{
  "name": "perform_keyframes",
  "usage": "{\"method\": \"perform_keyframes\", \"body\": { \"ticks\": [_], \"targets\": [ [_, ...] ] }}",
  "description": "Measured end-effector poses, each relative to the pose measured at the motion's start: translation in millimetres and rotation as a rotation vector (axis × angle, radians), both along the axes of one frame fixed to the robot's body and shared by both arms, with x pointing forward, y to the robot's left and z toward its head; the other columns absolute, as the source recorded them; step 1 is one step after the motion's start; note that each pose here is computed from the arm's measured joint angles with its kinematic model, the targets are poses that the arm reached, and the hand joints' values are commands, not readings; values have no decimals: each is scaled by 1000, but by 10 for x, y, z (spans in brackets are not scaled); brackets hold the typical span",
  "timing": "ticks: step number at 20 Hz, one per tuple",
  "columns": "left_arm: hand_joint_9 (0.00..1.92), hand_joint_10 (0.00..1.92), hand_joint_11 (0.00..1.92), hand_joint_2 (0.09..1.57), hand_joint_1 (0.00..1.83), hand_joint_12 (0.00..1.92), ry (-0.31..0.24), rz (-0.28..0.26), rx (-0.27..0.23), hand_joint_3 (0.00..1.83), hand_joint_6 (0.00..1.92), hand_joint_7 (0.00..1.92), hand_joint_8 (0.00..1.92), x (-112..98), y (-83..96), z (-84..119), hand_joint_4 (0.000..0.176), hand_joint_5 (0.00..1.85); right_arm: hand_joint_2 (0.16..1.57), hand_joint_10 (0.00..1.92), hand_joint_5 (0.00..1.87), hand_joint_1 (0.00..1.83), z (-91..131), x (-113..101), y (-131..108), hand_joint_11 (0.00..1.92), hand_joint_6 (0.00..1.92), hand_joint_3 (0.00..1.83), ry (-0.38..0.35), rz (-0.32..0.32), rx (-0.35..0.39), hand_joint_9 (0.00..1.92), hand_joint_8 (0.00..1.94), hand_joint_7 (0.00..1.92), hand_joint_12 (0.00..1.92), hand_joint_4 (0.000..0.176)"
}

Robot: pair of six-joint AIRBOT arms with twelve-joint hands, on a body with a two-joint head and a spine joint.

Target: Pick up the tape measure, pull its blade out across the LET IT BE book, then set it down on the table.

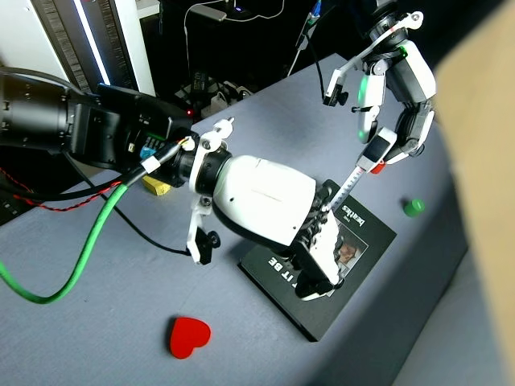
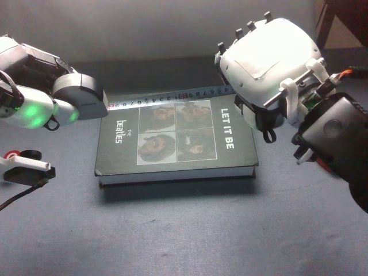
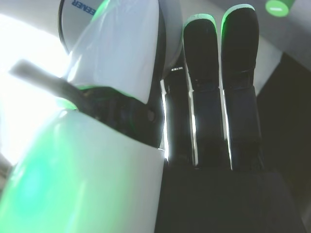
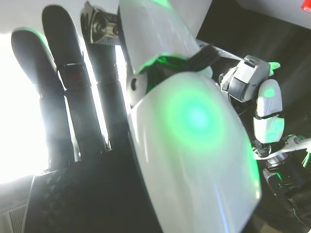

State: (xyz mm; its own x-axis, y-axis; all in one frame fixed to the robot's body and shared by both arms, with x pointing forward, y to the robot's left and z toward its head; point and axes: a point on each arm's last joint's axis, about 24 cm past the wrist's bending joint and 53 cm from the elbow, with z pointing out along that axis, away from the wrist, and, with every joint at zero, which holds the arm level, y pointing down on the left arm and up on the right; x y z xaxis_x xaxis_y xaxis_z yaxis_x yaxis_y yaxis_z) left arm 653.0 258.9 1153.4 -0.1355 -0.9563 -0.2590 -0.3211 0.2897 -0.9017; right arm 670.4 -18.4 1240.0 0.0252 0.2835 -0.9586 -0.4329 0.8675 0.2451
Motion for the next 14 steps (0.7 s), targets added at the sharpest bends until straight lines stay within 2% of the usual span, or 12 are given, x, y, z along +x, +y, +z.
{"method": "perform_keyframes", "body": {
  "ticks": [14],
  "targets": [
    [896,1324,829,1125,1375,1258,-1,-5,-3,0,916,953,1014,2,-11,2,0,924,1145,832,877,1209,-96,106,-539,675,1055,0,4,-57,-52,871,1100,981,1303,0]
  ]
}}
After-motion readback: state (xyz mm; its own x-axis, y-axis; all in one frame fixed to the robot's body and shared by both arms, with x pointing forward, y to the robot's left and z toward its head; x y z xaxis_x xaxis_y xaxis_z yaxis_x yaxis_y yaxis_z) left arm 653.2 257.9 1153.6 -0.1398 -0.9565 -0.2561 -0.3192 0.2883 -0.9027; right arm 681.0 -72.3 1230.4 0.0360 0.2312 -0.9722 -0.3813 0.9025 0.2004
